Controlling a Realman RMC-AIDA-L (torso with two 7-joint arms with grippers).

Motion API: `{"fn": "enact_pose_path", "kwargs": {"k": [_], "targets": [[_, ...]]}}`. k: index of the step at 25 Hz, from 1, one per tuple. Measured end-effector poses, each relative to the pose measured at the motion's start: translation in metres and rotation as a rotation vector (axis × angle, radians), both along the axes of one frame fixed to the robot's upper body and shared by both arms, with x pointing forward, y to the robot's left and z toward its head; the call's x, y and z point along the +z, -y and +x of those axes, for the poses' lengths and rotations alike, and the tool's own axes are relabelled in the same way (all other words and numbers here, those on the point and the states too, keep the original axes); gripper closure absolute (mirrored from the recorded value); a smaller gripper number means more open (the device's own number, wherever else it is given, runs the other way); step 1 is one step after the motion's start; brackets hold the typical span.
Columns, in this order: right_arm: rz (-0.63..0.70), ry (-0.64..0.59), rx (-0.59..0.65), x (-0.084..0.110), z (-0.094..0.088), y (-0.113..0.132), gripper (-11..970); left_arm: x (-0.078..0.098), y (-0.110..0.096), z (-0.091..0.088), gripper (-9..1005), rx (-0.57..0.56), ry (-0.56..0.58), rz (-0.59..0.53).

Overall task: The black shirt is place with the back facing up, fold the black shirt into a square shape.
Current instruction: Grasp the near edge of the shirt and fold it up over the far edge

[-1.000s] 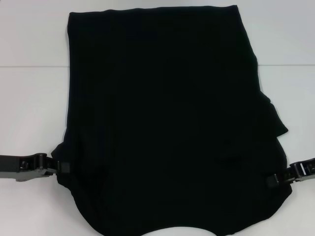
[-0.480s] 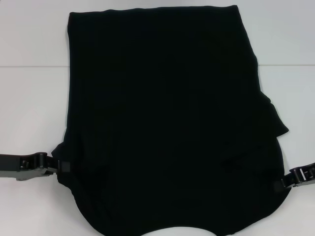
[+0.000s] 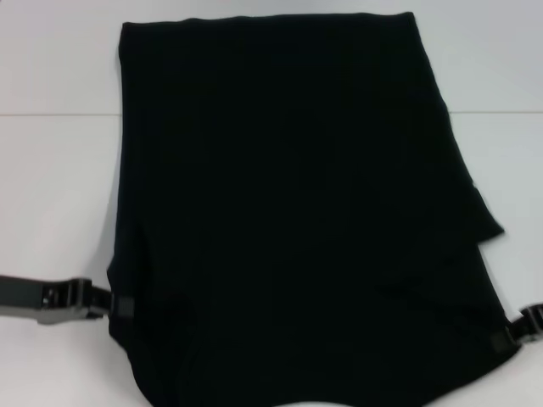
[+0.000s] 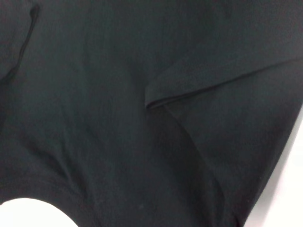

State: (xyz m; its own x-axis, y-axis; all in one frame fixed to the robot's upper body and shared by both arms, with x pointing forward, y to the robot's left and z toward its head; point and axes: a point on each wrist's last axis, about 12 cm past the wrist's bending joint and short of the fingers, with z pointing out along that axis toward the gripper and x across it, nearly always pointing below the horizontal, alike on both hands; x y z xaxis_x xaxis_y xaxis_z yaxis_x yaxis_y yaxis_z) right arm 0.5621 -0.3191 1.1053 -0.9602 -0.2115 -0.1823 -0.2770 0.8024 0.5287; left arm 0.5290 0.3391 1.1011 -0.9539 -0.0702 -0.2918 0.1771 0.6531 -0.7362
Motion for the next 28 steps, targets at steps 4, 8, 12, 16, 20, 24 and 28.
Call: {"fn": "enact_pose_path", "kwargs": {"k": [4, 8, 12, 16, 20, 24, 28], "targets": [[-0.002, -0.048, -0.022, 0.003, -0.014, 0.013, 895, 0.003, 0.002, -0.010, 934, -0.068, -0.037, -0.011], [-0.017, -0.089, -0.041, 0.005, -0.032, 0.024, 894, 0.003, 0.002, -0.024, 934, -0.113, -0.085, -0.030], [-0.030, -0.137, -0.056, 0.003, -0.050, 0.034, 894, 0.001, 0.002, -0.036, 934, -0.150, -0.128, -0.032], [-0.023, -0.161, -0.070, 0.000, -0.062, 0.040, 894, 0.000, 0.005, -0.042, 934, -0.185, -0.151, -0.039], [0.005, -0.119, -0.085, 0.002, -0.058, 0.041, 894, 0.001, 0.009, -0.033, 934, -0.181, -0.127, -0.036], [0.092, -0.019, -0.080, 0.009, -0.039, 0.030, 894, 0.002, 0.019, -0.007, 934, -0.135, -0.087, -0.024], [0.149, 0.060, -0.112, 0.010, -0.011, 0.019, 895, -0.002, 0.032, 0.023, 934, -0.056, -0.054, 0.012]]}}
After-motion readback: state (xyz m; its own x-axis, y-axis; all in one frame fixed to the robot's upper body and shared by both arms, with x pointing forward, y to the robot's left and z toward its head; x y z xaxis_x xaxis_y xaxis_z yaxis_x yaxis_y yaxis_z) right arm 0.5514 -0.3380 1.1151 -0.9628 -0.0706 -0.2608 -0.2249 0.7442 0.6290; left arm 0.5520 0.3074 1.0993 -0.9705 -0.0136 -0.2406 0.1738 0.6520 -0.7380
